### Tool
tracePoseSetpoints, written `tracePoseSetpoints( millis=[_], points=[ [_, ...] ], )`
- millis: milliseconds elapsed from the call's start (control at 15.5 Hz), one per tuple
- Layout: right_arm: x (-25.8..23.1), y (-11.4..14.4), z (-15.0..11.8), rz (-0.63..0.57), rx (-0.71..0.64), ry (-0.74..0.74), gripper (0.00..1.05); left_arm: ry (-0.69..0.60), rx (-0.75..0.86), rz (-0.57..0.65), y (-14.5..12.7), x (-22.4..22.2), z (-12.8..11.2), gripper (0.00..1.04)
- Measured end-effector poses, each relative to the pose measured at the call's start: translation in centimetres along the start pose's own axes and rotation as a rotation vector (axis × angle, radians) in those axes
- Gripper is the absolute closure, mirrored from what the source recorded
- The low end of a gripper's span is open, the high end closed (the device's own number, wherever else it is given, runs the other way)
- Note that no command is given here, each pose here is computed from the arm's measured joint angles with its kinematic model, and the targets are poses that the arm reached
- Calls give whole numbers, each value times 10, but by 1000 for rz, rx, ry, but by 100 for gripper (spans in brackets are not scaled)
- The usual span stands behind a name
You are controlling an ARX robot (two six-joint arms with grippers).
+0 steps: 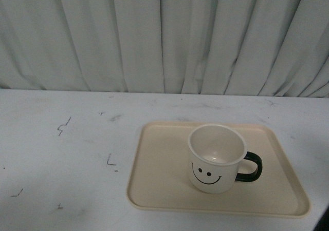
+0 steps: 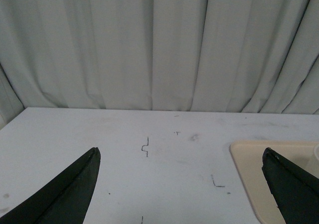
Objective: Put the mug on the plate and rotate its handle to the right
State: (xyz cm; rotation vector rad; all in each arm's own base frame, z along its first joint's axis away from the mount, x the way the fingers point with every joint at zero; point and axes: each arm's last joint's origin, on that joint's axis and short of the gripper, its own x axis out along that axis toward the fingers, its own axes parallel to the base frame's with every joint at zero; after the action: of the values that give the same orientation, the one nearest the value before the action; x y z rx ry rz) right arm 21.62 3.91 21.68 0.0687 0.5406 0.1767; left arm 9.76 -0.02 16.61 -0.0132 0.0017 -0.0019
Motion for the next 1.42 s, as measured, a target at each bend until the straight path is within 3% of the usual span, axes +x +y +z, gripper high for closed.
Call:
tracePoseSetpoints(
  millis=[258,516,774,1161,1226,1419],
  points=[
    [54,1,18,43,17,114,6,0,0,0,0,0,0,7],
    [97,27,14,57,-102,246,6,0,0,0,0,0,0,7],
    [122,44,11,65,-176,260,6,0,0,0,0,0,0,7],
    [146,55,8,87,-186,260,6,0,0,0,0,0,0,7],
    [163,53,-6,96,-150,290,6,0,0,0,0,0,0,7],
    [184,47,-14,118,-89,290,6,0,0,0,0,0,0,7]
  ],
)
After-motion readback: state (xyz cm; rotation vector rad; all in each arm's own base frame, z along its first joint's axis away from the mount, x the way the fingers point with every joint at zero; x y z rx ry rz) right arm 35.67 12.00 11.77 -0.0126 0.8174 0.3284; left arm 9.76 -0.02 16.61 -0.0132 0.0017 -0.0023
